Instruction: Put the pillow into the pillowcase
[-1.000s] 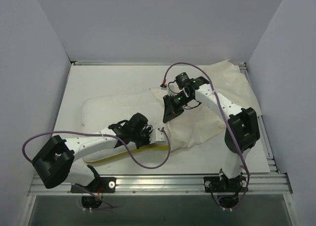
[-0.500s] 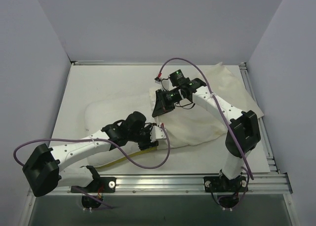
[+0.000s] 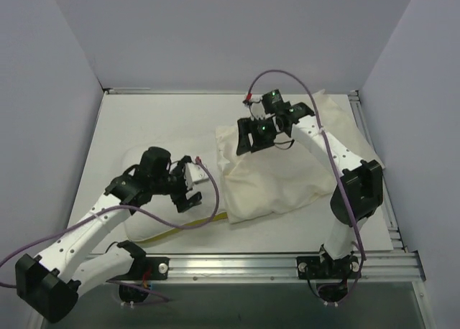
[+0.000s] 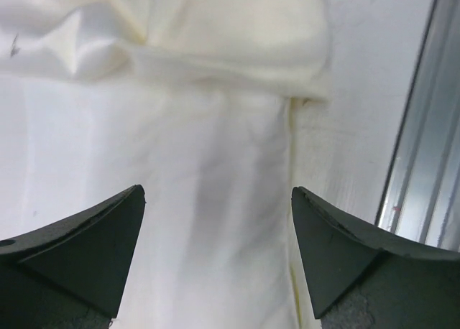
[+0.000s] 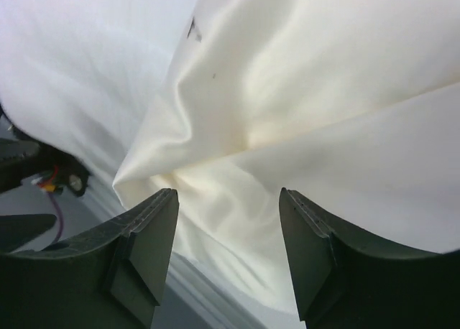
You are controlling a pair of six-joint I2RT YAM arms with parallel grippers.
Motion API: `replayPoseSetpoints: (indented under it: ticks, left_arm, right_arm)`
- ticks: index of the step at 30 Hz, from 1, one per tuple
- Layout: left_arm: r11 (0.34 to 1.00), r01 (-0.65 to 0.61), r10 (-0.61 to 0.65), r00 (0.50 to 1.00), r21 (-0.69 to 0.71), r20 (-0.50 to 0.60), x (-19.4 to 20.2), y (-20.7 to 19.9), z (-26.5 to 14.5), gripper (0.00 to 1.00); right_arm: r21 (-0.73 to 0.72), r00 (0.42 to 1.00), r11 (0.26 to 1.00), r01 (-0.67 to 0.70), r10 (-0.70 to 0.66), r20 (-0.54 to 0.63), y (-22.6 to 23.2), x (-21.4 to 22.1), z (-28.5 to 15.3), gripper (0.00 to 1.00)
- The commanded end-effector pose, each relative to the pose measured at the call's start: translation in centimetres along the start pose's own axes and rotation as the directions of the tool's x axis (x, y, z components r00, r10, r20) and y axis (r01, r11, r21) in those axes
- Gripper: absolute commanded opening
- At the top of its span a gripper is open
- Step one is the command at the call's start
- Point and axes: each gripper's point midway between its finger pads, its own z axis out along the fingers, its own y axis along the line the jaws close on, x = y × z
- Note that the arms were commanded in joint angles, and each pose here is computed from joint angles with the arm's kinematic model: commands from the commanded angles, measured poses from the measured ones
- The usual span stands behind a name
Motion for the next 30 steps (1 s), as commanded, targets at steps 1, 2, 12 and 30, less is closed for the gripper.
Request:
replayPoseSetpoints:
  ticks: [1,2,12,30]
  left_arm:
    - [0.995,0.1,-0.1,0.995,-0.009,0.0,1.2,2.7,-1.8,0.91]
    - [0.992,0.13,-0.129,0.991,-0.005,0.019,0.9,3.5,-1.9,0.91]
    - [0.915,0.347,-0.337,0.938,-0.204,0.085,1.1,18.8,-2.1,0.97]
    - [0.81,0.549,-0.562,0.827,-0.209,-0.002,10.9,24.3,2.0,0.9]
  right_arm:
    - [0.187,0.974,0.973,0.136,-0.165,0.153,-1.7,-6.2,-3.6,0.58]
    - [0.231,0.969,0.962,0.145,-0.185,0.162,-2.3,-7.4,-3.6,0.58]
    - [0.307,0.943,0.938,0.16,-0.237,0.235,-5.3,-17.5,3.3,0.86]
    - [0.085,0.968,0.986,0.142,-0.156,0.195,-3.5,-15.3,11.5,0.0]
